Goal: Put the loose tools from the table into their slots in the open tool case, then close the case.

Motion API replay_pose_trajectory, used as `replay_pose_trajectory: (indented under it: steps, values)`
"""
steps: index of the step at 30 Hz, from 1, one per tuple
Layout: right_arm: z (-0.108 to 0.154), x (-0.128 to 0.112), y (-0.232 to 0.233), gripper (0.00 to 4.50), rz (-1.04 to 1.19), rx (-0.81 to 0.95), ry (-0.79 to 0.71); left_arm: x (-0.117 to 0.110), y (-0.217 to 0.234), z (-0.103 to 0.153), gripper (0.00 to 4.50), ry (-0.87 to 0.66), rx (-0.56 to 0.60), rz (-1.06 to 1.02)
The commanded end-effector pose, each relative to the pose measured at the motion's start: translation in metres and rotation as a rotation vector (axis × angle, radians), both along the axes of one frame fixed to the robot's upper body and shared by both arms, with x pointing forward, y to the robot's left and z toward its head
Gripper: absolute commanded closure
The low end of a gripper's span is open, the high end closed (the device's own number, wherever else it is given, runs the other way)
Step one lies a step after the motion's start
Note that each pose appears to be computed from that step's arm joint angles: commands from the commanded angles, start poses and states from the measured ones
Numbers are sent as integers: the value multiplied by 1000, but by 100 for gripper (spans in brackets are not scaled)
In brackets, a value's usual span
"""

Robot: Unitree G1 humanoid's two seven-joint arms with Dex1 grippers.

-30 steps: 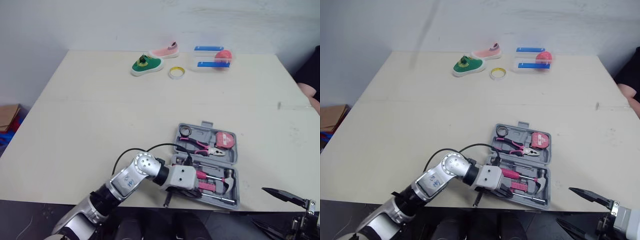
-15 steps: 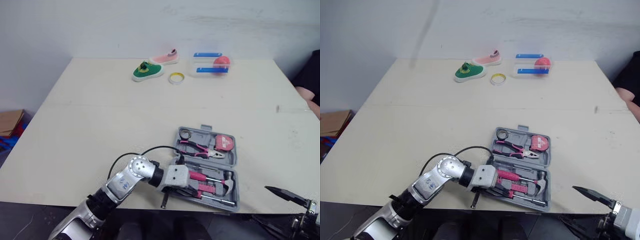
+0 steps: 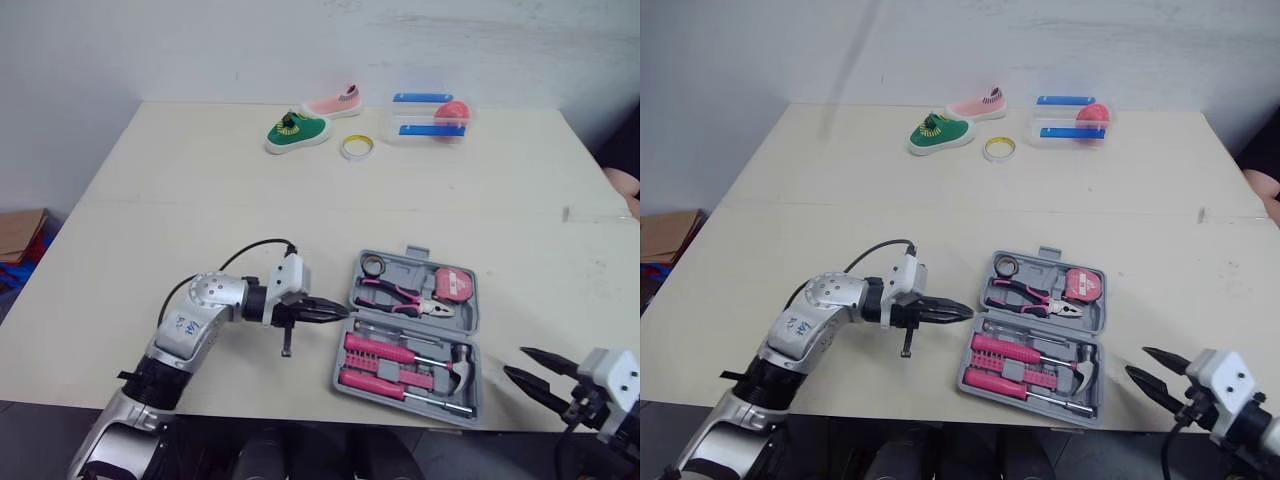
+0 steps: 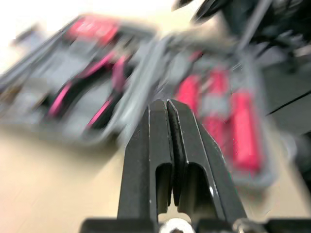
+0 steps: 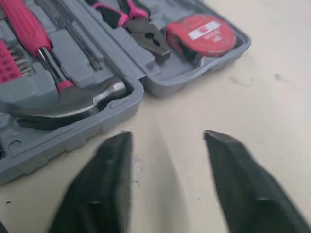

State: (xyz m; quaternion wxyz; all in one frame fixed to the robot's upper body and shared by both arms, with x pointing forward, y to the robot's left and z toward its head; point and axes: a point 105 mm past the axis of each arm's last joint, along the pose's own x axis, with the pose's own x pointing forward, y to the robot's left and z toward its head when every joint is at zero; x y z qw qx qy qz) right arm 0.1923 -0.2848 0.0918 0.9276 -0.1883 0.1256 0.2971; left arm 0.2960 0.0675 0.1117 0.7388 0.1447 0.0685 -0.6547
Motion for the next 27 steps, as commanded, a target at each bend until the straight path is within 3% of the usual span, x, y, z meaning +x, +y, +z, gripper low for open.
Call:
replay_pose_trajectory:
  steps: [1,6,16,25,27]
  values:
    - [-4,12,-7,447,-34,-44,18,13,4,-7,450,-70,49,48]
    - [-22,21,9,447,31,-81,79,21,-13,-25,450,-59,68,106]
    - [-22,57,40,447,101,-52,38,25,-39,-36,450,-33,73,111]
    - [-10,78,70,447,187,-24,28,32,-16,-32,450,-11,53,217]
    - [-5,90,82,447,214,-19,15,38,4,-30,450,-2,45,321]
